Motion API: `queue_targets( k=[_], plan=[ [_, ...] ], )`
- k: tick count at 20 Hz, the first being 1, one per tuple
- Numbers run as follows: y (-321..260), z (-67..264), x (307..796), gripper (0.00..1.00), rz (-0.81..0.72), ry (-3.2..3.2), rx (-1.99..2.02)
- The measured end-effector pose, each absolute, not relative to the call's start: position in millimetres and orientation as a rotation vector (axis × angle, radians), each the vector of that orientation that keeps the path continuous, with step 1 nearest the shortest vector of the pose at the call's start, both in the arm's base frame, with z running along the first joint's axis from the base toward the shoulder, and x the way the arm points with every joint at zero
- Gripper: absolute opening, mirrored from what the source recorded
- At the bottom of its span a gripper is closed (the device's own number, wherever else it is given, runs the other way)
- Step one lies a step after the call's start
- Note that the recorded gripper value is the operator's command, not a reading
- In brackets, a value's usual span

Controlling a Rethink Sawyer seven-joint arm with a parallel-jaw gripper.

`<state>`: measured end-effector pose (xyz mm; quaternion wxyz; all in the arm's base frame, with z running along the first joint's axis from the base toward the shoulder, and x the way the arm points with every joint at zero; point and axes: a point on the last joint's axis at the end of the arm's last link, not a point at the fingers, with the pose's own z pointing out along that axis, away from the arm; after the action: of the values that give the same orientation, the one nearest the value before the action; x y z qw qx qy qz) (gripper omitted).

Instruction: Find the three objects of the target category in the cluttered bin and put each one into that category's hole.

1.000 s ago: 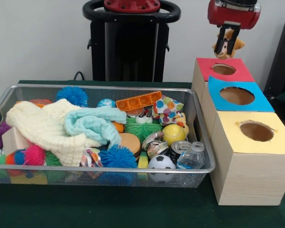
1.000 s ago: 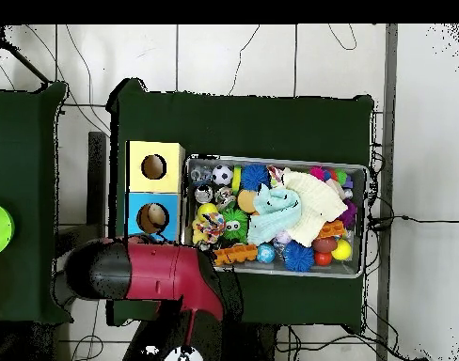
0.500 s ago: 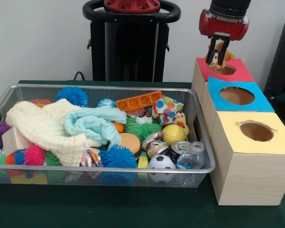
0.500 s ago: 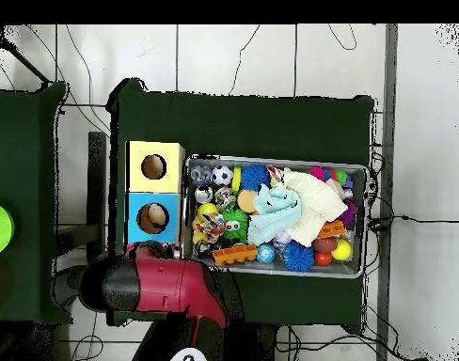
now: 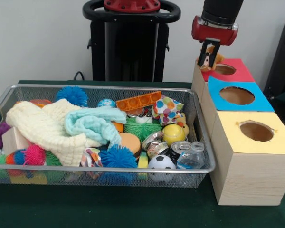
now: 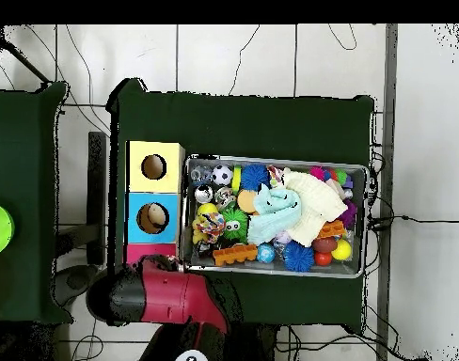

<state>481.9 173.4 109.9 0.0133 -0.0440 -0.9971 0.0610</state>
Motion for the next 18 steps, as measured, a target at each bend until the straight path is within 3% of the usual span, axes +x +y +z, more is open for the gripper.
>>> queue_targets(
  k=[18],
  plan=[
    [182, 104, 462, 0.00, 0.149, -3.061, -0.166]
  ],
)
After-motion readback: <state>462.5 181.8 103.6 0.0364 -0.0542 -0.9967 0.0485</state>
